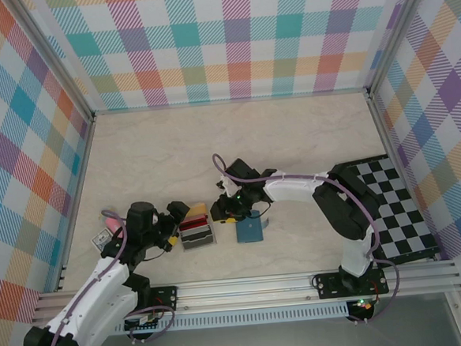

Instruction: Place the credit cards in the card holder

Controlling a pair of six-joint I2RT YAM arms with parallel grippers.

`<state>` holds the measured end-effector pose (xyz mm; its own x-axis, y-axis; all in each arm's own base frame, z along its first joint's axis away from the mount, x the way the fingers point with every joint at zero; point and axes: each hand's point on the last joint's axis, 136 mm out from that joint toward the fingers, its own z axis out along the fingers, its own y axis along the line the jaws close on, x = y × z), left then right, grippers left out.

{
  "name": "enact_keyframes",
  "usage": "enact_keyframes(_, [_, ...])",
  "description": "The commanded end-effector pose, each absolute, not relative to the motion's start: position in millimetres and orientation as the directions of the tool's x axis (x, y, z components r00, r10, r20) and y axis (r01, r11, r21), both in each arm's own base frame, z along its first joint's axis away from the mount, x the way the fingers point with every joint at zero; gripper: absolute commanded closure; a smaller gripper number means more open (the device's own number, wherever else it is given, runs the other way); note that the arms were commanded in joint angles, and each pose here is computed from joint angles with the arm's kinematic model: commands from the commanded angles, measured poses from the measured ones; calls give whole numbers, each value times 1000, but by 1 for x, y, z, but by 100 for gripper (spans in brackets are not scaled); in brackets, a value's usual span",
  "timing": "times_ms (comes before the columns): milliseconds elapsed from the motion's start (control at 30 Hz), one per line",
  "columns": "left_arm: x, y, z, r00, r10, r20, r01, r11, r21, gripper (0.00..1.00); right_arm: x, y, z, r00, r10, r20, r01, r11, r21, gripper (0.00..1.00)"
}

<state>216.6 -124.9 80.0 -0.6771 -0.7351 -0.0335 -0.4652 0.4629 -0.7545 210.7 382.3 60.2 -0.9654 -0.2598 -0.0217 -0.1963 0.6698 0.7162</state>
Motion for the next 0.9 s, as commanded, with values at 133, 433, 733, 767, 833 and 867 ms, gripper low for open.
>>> enact_keyframes(133, [255, -149, 103, -711, -702, -29, -384, 423, -821, 0, 234, 387, 72, -976, -217, -12, -147, 617, 773, 57])
enact_keyframes(433, [295, -195, 107, -774, -632, -47, -325, 459, -827, 0, 262, 376, 78, -989, -149, 0, -87, 578, 812, 57])
enact_keyframes(733, [339, -252, 101, -844, -535, -44, -269, 492, -828, 0, 296, 348, 78, -999, -38, -9, -30, 586, 810, 56])
enact_keyframes(767, [344, -258, 99, -849, -527, -42, -267, 495, -827, 0, 299, 341, 77, -1000, -19, -6, -16, 588, 808, 56])
enact_keyframes(833, [355, -270, 99, -861, -507, -47, -250, 502, -828, 0, 304, 327, 74, -1000, 22, -3, 11, 596, 803, 55])
enact_keyframes(867, [360, -276, 99, -868, -493, -49, -241, 506, -828, 0, 306, 318, 72, -999, 44, 0, 26, 601, 799, 55])
